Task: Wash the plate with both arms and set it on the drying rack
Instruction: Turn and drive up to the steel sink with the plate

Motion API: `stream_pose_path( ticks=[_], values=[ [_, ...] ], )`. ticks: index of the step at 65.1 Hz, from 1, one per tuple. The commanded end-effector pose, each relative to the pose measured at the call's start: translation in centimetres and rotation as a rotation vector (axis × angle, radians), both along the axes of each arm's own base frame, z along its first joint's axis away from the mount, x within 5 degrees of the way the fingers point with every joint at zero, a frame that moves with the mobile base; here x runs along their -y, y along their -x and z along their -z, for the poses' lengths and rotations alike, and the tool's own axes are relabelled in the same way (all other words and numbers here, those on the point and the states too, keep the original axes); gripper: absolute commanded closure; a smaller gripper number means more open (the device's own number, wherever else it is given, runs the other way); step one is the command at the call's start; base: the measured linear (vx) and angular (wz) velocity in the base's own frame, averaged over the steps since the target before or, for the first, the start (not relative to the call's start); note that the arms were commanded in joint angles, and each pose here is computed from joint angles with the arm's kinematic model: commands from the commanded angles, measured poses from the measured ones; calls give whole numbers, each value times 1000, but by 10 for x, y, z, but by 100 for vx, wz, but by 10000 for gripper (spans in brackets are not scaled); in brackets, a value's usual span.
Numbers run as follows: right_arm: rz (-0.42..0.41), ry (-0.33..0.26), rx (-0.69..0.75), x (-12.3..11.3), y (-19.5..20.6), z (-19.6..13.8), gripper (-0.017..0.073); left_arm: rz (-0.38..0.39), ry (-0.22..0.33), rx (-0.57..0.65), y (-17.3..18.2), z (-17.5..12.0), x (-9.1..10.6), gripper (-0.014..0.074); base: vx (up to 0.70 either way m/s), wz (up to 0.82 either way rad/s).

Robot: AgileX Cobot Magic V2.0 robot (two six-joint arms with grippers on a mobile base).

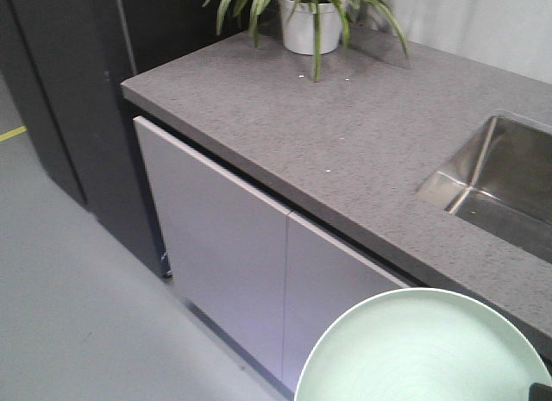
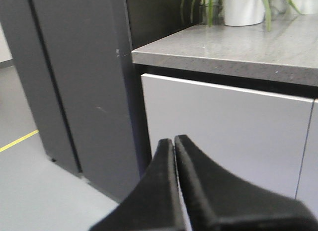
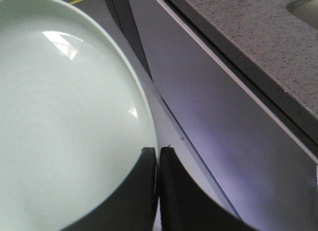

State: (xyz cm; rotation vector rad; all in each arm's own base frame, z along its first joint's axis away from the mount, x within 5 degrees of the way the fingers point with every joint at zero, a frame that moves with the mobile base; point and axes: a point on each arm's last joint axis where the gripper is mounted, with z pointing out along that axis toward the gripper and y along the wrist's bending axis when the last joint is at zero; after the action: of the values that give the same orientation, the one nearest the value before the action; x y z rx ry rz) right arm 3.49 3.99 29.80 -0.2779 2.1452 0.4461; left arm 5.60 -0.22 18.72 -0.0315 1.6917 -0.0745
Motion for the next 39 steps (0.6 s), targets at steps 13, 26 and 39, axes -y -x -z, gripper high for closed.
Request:
stream_pose_path(
  ticks=[13, 26, 39],
  values=[
    [25, -34, 63, 0, -4, -11, 564, -5, 11, 111, 2, -16, 0, 600, 8, -32],
    [25, -34, 63, 0, -4, -11, 564, -5, 11, 111, 2, -16, 0, 600, 8, -31],
    [25, -34, 63, 0, -4, -11, 564, -5, 11, 111, 2, -16, 0, 600, 8, -30]
  ],
)
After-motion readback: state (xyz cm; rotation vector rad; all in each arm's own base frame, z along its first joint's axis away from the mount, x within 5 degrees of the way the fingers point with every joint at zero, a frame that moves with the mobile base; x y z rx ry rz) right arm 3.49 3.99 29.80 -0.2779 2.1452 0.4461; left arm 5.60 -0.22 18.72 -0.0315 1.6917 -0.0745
